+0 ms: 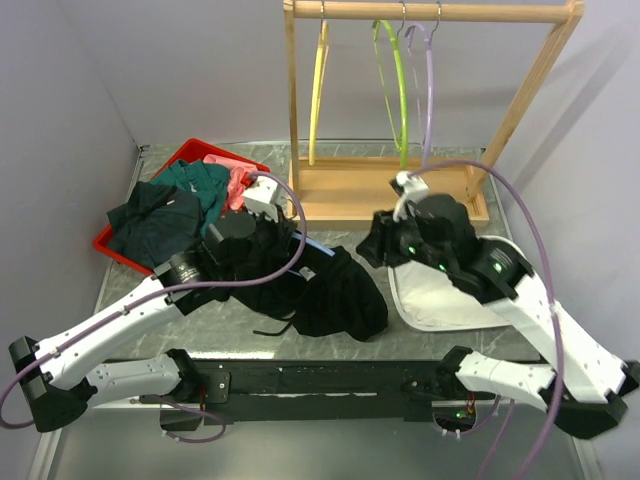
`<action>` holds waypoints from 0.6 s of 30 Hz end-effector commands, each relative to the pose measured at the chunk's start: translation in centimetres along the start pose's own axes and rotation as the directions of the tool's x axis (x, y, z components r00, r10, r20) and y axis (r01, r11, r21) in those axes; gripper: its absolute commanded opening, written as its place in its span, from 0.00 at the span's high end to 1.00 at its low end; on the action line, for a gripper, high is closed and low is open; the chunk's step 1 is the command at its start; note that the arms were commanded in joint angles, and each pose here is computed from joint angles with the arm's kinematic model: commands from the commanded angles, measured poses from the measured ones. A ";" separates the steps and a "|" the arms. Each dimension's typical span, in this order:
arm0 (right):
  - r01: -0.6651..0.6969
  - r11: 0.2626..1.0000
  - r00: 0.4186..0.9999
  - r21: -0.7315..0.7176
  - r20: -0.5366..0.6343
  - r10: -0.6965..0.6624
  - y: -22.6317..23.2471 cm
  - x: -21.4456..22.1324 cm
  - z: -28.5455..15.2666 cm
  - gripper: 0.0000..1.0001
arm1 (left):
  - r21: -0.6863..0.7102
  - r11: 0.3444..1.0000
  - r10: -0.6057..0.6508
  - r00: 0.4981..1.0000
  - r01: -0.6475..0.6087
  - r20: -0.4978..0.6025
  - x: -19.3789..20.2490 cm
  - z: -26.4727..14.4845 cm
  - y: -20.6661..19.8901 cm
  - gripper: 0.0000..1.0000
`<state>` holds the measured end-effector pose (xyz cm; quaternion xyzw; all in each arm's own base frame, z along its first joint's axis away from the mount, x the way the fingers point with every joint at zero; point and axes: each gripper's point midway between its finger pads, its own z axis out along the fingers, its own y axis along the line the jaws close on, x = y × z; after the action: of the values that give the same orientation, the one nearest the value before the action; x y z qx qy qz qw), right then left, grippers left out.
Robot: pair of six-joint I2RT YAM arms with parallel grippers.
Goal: Place the shorts on the hanger
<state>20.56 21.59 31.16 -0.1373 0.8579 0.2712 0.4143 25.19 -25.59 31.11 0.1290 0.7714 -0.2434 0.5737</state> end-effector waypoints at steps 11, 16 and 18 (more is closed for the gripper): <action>0.214 0.973 0.969 -0.086 0.144 -0.201 2.3 2.3 -2.0 0.55 | 0.081 0.996 -0.050 0.996 0.044 0.075 -4.2 -0.3 -0.3 0.99; 0.276 0.953 0.959 -0.128 0.101 -0.264 3.5 3.4 -0.7 0.51 | 0.114 0.993 -0.040 0.996 0.031 0.079 -5.0 -0.6 -0.9 0.99; 0.281 0.957 0.958 -0.078 0.090 -0.274 2.8 3.3 -0.2 0.51 | 0.126 0.992 -0.037 0.996 0.026 0.083 -5.3 -0.7 -1.2 0.99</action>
<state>15.89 23.80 28.78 -0.2637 0.8108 0.2792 0.4417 25.82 -25.06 30.63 0.1426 0.7840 -0.2555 0.5475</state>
